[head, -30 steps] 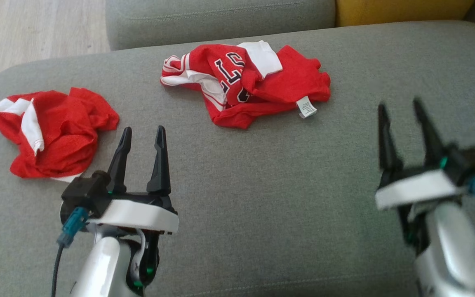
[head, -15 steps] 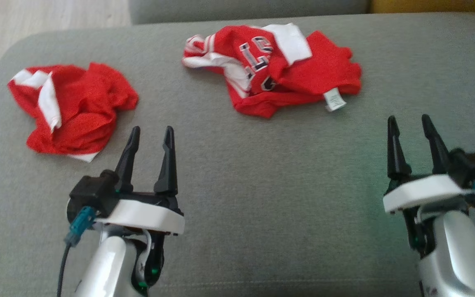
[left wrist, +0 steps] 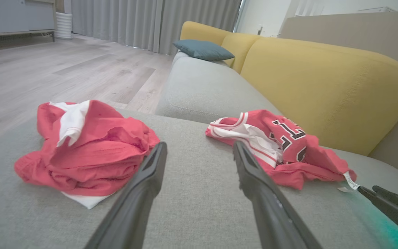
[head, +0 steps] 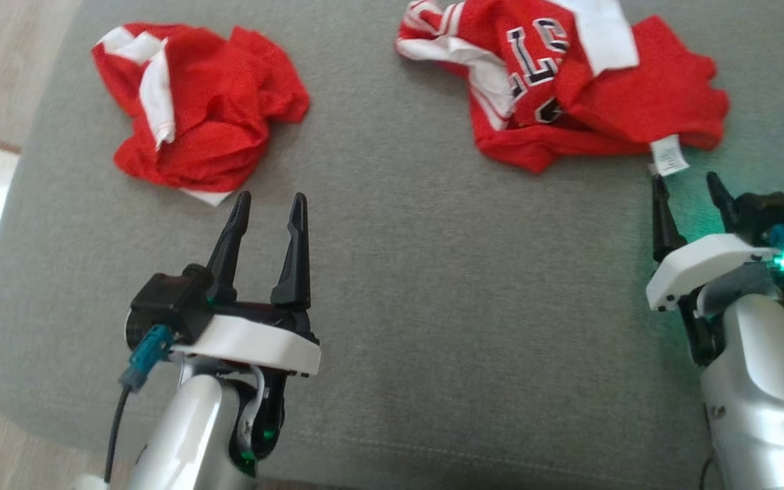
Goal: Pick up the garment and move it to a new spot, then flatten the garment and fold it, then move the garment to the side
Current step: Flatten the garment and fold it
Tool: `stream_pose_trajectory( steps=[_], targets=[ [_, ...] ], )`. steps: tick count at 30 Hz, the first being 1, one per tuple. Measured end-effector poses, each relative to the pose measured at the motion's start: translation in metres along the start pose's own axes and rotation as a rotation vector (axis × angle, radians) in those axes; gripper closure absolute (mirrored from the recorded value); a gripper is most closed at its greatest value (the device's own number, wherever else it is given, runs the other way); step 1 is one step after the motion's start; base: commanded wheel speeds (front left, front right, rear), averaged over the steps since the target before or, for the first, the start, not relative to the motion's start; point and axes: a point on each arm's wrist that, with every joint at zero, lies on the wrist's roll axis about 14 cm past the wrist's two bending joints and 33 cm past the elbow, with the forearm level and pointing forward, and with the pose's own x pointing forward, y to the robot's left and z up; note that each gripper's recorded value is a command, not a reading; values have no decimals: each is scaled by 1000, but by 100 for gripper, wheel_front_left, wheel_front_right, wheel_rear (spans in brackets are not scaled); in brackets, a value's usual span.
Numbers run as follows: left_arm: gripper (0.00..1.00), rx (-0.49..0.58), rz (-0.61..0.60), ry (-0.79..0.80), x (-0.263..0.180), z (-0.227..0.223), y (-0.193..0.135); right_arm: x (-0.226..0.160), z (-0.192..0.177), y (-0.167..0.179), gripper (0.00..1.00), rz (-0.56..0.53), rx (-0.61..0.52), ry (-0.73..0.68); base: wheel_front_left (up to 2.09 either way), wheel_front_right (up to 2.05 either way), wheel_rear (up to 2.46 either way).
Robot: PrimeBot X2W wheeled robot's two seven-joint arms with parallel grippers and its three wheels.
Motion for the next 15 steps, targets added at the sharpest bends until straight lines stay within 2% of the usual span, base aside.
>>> stream_pose_trajectory(
  steps=[7, 8, 9, 10, 11, 15],
  targets=[
    [0, 14, 44, 16, -1, -5, 14, 24, -12, 2, 0, 6, -29, 34, 0, 0, 0],
    [0, 16, 46, 15, 0, -4, 15, 26, -13, 2, 2, 6, -27, 35, 0, 0, 0],
    [0, 17, 48, 16, 0, -4, 16, 28, -14, 2, 70, 6, -25, 39, 0, 0, 0],
    [0, 17, 50, 17, 0, -5, 16, 29, -14, 2, 70, 3, -19, 33, 0, 0, 0],
    [0, 18, 51, 18, -1, -5, 16, 30, -12, 1, 100, -1, -13, 24, 0, 0, 0],
    [0, 17, 47, 11, -1, -3, 14, 27, -7, -5, 100, -18, -13, -5, 0, 0, 0]
  ],
)
